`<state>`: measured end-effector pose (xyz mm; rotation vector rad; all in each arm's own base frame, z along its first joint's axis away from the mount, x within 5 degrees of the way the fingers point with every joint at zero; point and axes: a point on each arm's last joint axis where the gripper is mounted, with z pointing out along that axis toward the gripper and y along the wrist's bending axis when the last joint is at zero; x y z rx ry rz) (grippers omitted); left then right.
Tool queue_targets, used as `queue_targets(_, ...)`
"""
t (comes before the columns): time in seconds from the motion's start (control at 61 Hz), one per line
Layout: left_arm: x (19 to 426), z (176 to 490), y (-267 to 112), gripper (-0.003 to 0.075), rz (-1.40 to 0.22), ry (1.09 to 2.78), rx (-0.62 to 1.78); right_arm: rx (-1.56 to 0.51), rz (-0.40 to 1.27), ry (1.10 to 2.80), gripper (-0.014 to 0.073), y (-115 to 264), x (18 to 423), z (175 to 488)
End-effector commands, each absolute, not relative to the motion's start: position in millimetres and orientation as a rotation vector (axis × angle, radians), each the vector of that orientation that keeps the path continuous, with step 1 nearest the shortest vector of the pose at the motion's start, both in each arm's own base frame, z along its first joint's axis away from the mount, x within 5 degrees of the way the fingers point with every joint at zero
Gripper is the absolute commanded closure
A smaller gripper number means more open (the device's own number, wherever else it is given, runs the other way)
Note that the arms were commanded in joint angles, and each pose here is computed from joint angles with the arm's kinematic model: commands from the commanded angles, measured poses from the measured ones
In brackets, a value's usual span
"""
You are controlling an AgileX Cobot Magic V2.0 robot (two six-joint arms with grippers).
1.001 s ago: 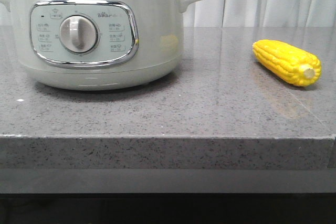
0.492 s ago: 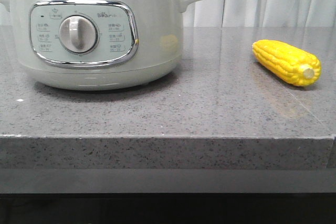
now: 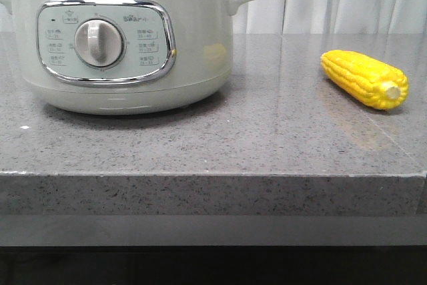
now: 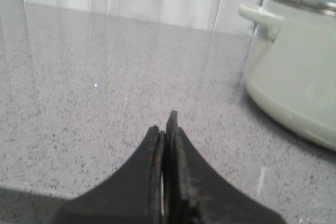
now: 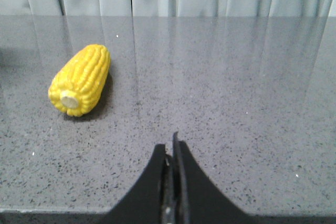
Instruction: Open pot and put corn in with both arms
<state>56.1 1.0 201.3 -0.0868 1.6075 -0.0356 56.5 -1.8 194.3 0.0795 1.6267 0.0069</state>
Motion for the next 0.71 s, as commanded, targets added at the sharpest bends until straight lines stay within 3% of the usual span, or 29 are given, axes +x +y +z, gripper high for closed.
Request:
queue_targets(0.0, 49.5, 234.7, 1.6, 0.0739, -0.046, 1.439, -0.100, 0.073, -0.018, 1.451, 0.0664, -2.7, 50.0, 228.9)
queue_targets(0.23, 47.7, 289.7, -1.6, 0.0739, -0.058, 1.537, -0.067, 0.051, -0.007, 1.432, 0.0663, 0.0, 37.5, 294.2)
queue_targets(0.41, 69.5, 315.7, -1.0, 0.0738, -0.061, 1.637, -0.067, 0.049, -0.001, 1.509, 0.0662, -0.7, 57.1, 338.1)
queue_targets(0.607, 87.1, 322.7, 1.1, 0.0736, -0.053, 1.627, -0.080, 0.036, 0.017, 1.558, 0.0662, -0.5, 77.5, 345.9)
queue_targets(0.689, 87.5, 324.4, 1.4, 0.0680, -0.050, 1.609, -0.080, 0.037, 0.017, 1.555, 0.0648, -0.6, 77.7, 346.3)
